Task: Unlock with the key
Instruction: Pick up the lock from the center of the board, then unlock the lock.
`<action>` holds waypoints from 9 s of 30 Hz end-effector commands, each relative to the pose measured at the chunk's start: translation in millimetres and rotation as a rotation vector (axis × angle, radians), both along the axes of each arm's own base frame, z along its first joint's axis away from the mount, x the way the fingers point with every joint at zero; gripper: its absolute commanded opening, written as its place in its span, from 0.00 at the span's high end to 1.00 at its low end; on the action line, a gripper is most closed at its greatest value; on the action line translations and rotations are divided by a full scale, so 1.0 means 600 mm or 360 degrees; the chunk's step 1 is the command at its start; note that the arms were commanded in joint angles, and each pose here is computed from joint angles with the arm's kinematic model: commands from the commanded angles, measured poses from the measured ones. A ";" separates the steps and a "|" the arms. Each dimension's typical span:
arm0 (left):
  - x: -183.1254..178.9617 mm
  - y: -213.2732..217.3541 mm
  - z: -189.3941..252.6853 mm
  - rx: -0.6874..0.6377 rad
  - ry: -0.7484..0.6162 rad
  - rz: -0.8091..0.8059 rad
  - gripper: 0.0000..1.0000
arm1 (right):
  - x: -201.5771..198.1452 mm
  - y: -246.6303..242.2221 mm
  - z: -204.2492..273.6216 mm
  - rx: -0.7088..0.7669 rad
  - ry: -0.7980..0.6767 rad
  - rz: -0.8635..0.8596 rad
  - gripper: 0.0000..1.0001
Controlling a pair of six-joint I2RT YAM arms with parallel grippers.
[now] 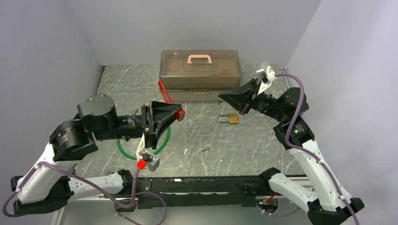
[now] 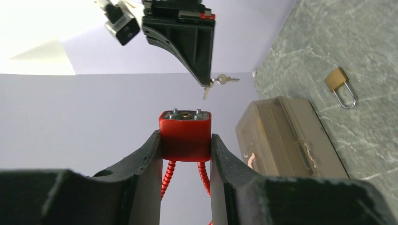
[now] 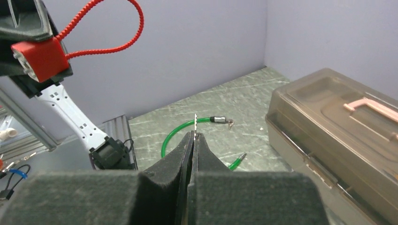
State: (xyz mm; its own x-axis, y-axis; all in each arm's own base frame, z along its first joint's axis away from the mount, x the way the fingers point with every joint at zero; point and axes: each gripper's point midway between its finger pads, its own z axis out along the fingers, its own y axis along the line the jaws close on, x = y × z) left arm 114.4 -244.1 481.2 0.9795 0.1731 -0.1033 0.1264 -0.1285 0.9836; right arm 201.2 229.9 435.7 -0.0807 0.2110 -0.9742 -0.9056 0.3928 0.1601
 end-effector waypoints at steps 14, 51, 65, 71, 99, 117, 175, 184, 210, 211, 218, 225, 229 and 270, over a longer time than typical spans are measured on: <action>-0.047 0.004 0.090 -0.0313 0.0118 -0.0175 1.00 | -0.047 0.006 0.057 0.0088 -0.0231 0.0202 1.00; -0.087 0.008 0.119 -0.0372 0.0090 -0.0342 1.00 | -0.077 0.012 0.071 0.0114 -0.0342 0.0360 1.00; -0.075 0.001 0.064 -0.0251 0.0398 -0.0258 1.00 | -0.074 0.016 0.077 0.0063 -0.0372 0.0380 1.00; -0.036 -0.001 -0.083 -0.0032 0.0912 0.0063 1.00 | -0.065 0.032 0.039 -0.0056 -0.0379 0.0458 1.00; -0.130 0.037 -0.318 0.0896 0.2428 -0.0091 1.00 | -0.215 0.120 -0.158 -0.1037 -0.1026 0.0865 1.00; -0.111 0.014 -0.312 0.0800 0.2694 -0.0059 0.97 | -0.248 0.163 -0.175 -0.1089 -0.1127 0.0998 1.00; -0.104 0.000 -0.259 0.0658 0.2699 -0.0191 0.95 | -0.256 0.208 -0.194 -0.1120 -0.1225 0.1001 1.00; -0.112 0.000 -0.242 0.0647 0.2710 -0.0260 0.94 | -0.249 0.220 -0.199 -0.1091 -0.1318 0.0934 1.00; -0.116 0.003 -0.224 0.0606 0.2643 -0.0286 0.94 | -0.259 0.189 -0.135 -0.1013 -0.1420 0.0860 0.36; -0.116 0.003 -0.224 0.0608 0.2641 -0.0285 0.94 | -0.266 0.187 -0.138 -0.1010 -0.1406 0.0899 0.34; -0.115 0.004 -0.225 0.0606 0.2626 -0.0270 0.94 | -0.277 0.193 -0.151 -0.1034 -0.1396 0.0995 0.36; -0.114 0.003 -0.224 0.0606 0.2630 -0.0266 0.93 | -0.273 0.218 -0.138 -0.0961 -0.1480 0.0950 0.50; -0.113 0.002 -0.223 0.0602 0.2630 -0.0269 0.87 | -0.268 0.228 -0.135 -0.0935 -0.1505 0.0915 0.64; -0.043 0.101 -0.048 -0.0354 -0.0362 -0.0015 1.00 | -0.174 0.194 -0.076 -0.0794 -0.1271 0.0242 1.00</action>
